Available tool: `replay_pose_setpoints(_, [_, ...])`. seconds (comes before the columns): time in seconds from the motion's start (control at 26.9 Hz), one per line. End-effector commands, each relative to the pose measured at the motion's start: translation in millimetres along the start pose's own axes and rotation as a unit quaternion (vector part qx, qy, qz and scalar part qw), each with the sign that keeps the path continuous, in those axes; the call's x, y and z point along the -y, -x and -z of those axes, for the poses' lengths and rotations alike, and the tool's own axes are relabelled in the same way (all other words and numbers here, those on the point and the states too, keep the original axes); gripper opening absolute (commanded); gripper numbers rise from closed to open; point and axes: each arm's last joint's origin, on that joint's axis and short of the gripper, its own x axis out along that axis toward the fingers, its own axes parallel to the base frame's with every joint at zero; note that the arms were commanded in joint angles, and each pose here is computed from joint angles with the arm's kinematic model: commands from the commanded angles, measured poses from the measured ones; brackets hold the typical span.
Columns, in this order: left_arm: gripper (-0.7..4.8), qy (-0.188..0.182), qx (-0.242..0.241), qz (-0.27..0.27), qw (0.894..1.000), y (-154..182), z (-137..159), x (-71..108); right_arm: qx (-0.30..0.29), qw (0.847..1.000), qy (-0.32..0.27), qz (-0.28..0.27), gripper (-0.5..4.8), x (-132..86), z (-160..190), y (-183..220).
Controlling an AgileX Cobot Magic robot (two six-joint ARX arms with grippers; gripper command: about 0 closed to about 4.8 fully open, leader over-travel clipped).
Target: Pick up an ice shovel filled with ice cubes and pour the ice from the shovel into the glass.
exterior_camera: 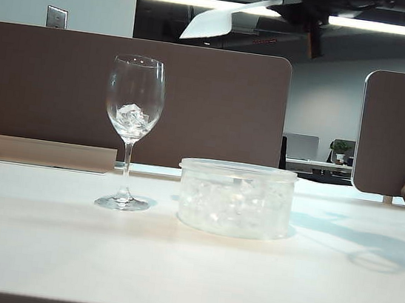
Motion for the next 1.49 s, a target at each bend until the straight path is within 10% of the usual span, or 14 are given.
replay_pose_setpoints(0.04, [-0.05,-0.002,0.001,0.002,1.0,0,-1,0.0,0.019,1.0,-0.004,0.007,-0.01,11,-10,23])
replay_pose_setpoints(0.74, [-0.05,-0.002,0.001,0.001,1.0,0,-1,0.0,0.01,0.987,-0.026,0.157,-0.01,108,20,95])
replay_pose_setpoints(1.49, [-0.05,-0.002,0.001,0.002,1.0,0,-1,0.0,0.0,0.973,-0.032,0.227,-0.01,147,39,106])
